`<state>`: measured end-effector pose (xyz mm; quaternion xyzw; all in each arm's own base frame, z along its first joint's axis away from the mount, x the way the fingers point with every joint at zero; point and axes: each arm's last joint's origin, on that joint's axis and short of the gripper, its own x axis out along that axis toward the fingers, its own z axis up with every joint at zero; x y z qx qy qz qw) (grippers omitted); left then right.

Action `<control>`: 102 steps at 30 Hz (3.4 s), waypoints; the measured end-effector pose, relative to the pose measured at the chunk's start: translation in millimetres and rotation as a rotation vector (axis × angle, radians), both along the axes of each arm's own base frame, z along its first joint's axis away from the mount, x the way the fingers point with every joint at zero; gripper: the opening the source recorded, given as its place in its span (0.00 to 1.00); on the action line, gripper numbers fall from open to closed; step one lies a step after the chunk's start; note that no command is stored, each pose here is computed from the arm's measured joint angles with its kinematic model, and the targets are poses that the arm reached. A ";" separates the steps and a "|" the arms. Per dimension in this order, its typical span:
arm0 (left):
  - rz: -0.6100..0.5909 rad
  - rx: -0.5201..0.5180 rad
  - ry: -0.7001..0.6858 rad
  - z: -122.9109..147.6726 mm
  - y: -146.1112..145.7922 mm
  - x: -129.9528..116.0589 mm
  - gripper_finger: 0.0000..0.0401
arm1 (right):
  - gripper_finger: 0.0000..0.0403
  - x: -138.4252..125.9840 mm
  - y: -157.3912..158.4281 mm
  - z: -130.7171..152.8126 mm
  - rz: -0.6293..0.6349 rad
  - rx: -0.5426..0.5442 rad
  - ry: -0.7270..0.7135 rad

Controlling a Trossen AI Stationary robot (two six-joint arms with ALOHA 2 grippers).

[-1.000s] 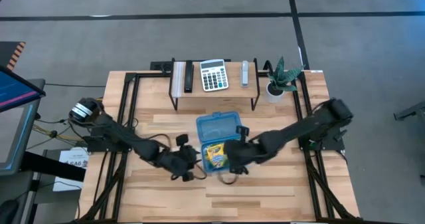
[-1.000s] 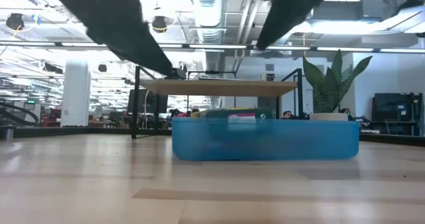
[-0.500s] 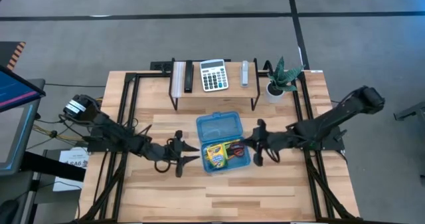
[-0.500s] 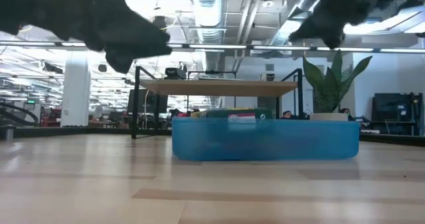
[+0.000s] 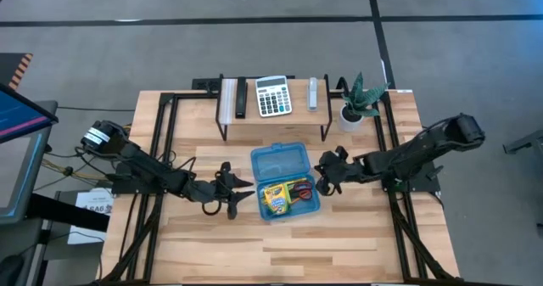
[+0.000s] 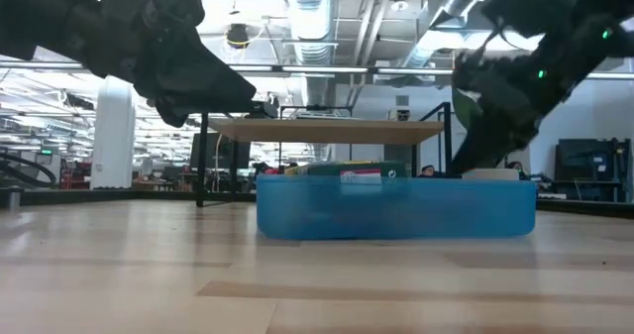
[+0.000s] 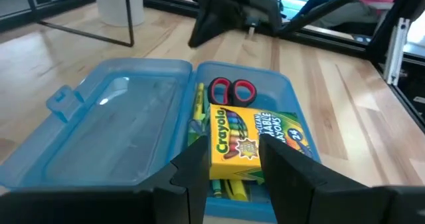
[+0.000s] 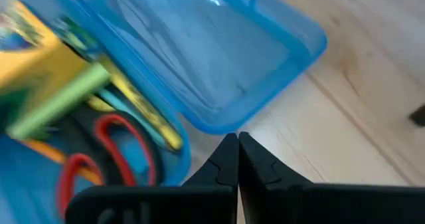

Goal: Pack school essentials
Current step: Close the blue supply box

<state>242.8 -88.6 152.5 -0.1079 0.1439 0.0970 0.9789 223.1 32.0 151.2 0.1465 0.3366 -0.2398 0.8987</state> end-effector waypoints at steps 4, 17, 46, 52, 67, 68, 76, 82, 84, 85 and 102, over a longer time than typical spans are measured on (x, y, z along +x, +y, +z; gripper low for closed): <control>0.005 0.001 -0.001 0.0 0.2 0.0 0.30 | 0.04 4.2 -0.9 -15.5 -0.021 0.000 0.059; 0.030 -0.004 0.062 -6.6 1.5 -2.6 0.30 | 0.05 12.6 13.9 -37.3 0.045 0.120 0.085; 0.257 -0.093 0.400 -25.5 53.7 -16.7 0.27 | 0.04 19.9 -9.3 -35.1 -0.008 0.184 0.048; 0.277 -0.114 0.477 -42.1 68.7 -11.9 0.12 | 0.04 21.0 -23.0 -35.1 -0.037 0.174 0.051; 0.270 -0.151 0.439 -57.2 96.9 4.8 0.00 | 0.04 23.0 -34.5 -33.8 -0.033 0.174 0.040; 0.270 -0.154 0.438 -57.4 97.5 5.1 0.00 | 0.04 22.7 -35.3 -34.0 -0.034 0.169 0.045; 0.227 -0.150 0.410 -54.5 96.8 7.4 0.00 | 0.04 23.6 -39.9 -33.2 -0.041 0.155 0.035; 0.189 -0.168 0.399 -53.8 95.5 8.5 0.00 | 0.04 29.6 -35.6 -27.8 0.009 0.131 -0.038; 0.188 -0.168 0.401 -54.0 95.3 8.4 0.00 | 0.04 30.4 -34.9 -27.0 0.015 0.129 -0.050; 0.188 -0.168 0.401 -54.0 95.2 8.4 0.00 | 0.04 30.6 -34.5 -26.8 0.019 0.127 -0.052; 0.204 -0.076 0.354 -41.1 94.3 7.9 0.00 | 0.04 32.1 -37.0 -25.1 0.009 0.107 -0.058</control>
